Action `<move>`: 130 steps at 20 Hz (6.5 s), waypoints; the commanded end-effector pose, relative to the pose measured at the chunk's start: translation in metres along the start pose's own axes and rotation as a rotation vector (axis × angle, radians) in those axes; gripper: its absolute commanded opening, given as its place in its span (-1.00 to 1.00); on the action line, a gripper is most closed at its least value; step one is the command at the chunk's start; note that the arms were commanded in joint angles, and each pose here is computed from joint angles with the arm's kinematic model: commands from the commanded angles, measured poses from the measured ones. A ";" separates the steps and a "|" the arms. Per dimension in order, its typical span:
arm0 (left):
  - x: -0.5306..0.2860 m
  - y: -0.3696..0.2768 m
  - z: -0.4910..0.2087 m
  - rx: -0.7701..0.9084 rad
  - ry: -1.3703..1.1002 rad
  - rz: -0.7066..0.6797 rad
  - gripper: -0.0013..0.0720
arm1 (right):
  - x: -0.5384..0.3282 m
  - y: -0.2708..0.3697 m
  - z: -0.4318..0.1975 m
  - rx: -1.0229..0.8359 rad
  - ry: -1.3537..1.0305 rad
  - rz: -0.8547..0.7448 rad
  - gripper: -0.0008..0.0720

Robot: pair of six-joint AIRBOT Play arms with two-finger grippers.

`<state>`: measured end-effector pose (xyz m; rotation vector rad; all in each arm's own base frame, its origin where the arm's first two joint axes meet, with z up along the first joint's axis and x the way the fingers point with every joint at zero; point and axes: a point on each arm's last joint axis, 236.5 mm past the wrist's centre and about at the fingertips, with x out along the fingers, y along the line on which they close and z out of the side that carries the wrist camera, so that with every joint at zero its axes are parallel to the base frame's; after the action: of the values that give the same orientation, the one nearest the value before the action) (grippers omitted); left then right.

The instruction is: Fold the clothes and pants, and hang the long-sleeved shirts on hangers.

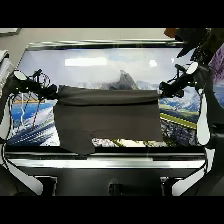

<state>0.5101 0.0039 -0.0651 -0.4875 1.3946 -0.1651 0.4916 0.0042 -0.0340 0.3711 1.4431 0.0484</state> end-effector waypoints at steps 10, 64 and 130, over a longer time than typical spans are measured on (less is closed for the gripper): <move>0.006 0.019 -0.007 0.035 0.036 0.065 -0.91 | 0.047 0.010 -0.038 -0.026 0.184 -0.069 -0.89; 0.009 0.019 -0.293 -0.385 0.164 -0.216 -0.91 | -0.100 -0.069 -0.145 0.286 -0.118 0.261 0.01; -0.030 -0.044 -0.041 -0.101 -0.017 -0.204 -0.91 | 0.010 -0.002 -0.101 0.127 -0.086 0.159 -0.89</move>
<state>0.4426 -0.0275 -0.0066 -0.7368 1.3285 -0.2421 0.3808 0.0309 -0.0424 0.5883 1.3523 0.0886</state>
